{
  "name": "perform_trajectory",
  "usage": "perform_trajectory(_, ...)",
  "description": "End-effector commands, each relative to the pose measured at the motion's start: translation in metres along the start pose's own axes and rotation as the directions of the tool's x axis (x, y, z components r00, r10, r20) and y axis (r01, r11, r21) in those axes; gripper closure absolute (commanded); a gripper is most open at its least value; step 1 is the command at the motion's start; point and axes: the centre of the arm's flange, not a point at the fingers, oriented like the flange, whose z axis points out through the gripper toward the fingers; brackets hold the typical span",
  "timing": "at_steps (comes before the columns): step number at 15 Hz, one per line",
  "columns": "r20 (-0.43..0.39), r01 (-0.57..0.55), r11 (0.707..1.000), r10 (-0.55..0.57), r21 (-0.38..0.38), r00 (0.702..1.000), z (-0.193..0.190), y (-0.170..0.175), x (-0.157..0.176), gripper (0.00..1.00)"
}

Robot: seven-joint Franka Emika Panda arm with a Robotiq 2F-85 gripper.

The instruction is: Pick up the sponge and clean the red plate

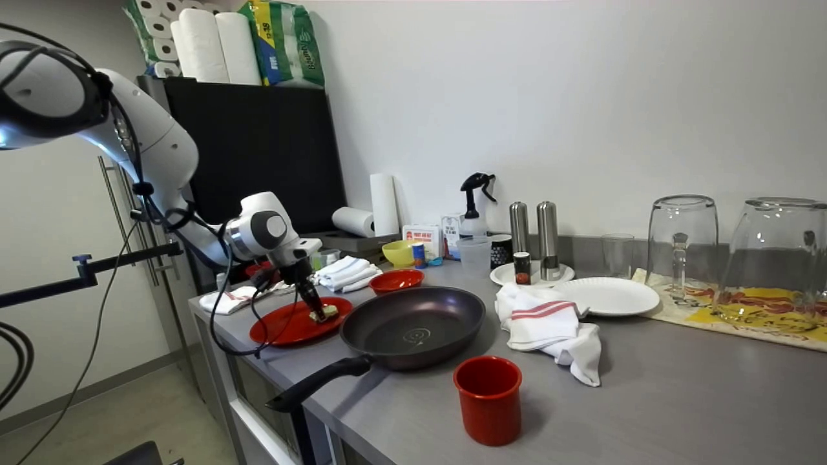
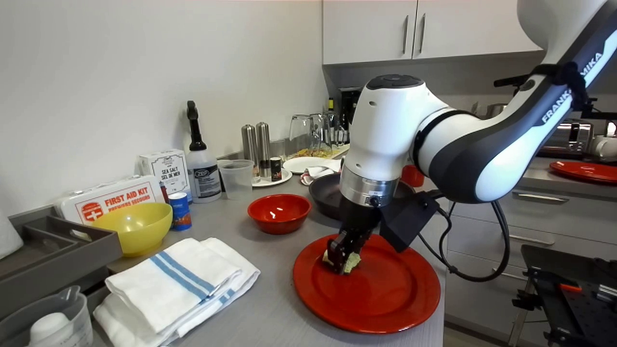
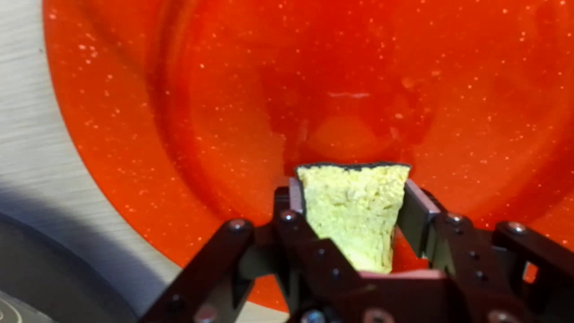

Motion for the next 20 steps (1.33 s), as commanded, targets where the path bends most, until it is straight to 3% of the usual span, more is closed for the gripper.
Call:
perform_trajectory(1, 0.000, 0.014, 1.000, -0.014, -0.004, 1.000, 0.016, -0.025, 0.006, 0.73)
perform_trajectory(8, -0.001, 0.051, 0.998, -0.051, 0.049, 0.999, 0.000, -0.058, -0.005, 0.73)
perform_trajectory(20, 0.010, 0.081, 0.992, -0.082, 0.101, 0.997, -0.021, -0.084, -0.024, 0.73)
